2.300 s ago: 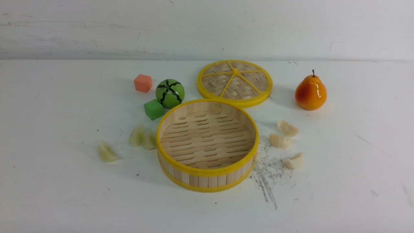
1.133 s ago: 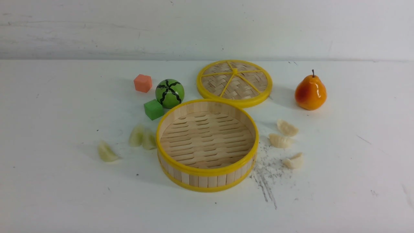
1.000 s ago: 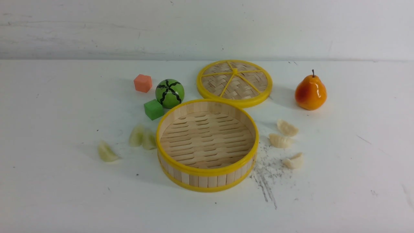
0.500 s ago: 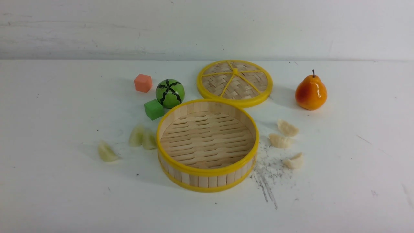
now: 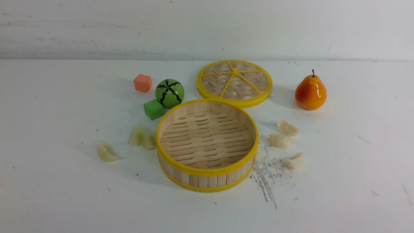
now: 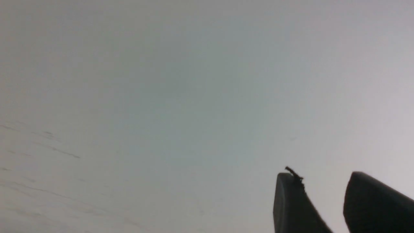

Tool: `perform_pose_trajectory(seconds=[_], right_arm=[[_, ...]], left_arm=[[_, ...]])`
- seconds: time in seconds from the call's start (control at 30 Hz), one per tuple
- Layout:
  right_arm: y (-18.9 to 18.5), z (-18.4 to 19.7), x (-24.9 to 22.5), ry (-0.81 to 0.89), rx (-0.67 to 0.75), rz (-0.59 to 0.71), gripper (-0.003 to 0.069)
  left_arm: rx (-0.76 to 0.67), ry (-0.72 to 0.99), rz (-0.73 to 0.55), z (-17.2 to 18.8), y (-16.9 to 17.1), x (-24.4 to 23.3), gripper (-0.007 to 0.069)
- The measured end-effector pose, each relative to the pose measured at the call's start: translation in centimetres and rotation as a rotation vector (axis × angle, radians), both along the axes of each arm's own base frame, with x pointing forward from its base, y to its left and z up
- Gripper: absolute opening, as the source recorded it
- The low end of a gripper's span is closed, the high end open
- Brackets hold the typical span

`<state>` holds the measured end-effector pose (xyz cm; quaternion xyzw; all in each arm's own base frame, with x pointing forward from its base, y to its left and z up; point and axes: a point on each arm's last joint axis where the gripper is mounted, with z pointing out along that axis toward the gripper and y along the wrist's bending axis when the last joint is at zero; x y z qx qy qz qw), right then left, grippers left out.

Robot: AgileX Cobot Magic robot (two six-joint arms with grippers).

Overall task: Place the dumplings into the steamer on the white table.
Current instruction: 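Reach for and grasp a dumpling on the table with the left gripper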

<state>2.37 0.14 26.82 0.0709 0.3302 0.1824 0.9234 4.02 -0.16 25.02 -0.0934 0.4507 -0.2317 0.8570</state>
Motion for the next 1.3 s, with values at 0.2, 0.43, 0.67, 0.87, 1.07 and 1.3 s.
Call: perform_pose_trajectory(seconds=[0.2,0.43,0.67,0.87,1.07,1.3], right_arm=[[0.1,3.6,-1.0,-0.030,0.033,0.051,0.0239],[-0.1,8.6,2.7,0.404,-0.180,-0.154,0.0239],[-0.5,6.8,6.7,0.676,-0.192,-0.155,0.0236],[-1.0,4.7,8.7,1.096,-0.122,-0.129,0.0078],[-0.4,2.6,8.5,1.581,-0.237,-0.075,-0.0022],[1.3,-0.5,7.9,1.719,-0.406,0.111,-0.0022]], left_arm=[[-0.082,-0.014,-0.067,5.0,0.0,-1.3,0.0072],[0.103,0.246,0.018,11.9,-0.4,2.1,-0.0013],[0.052,0.703,-0.023,9.2,-1.1,10.4,-0.0013],[0.071,1.177,-0.041,8.4,-1.7,16.3,-0.0013],[0.184,1.541,-0.089,5.1,-2.5,22.4,-0.0013],[0.172,1.677,-0.091,-0.8,-3.1,29.0,0.0027]])
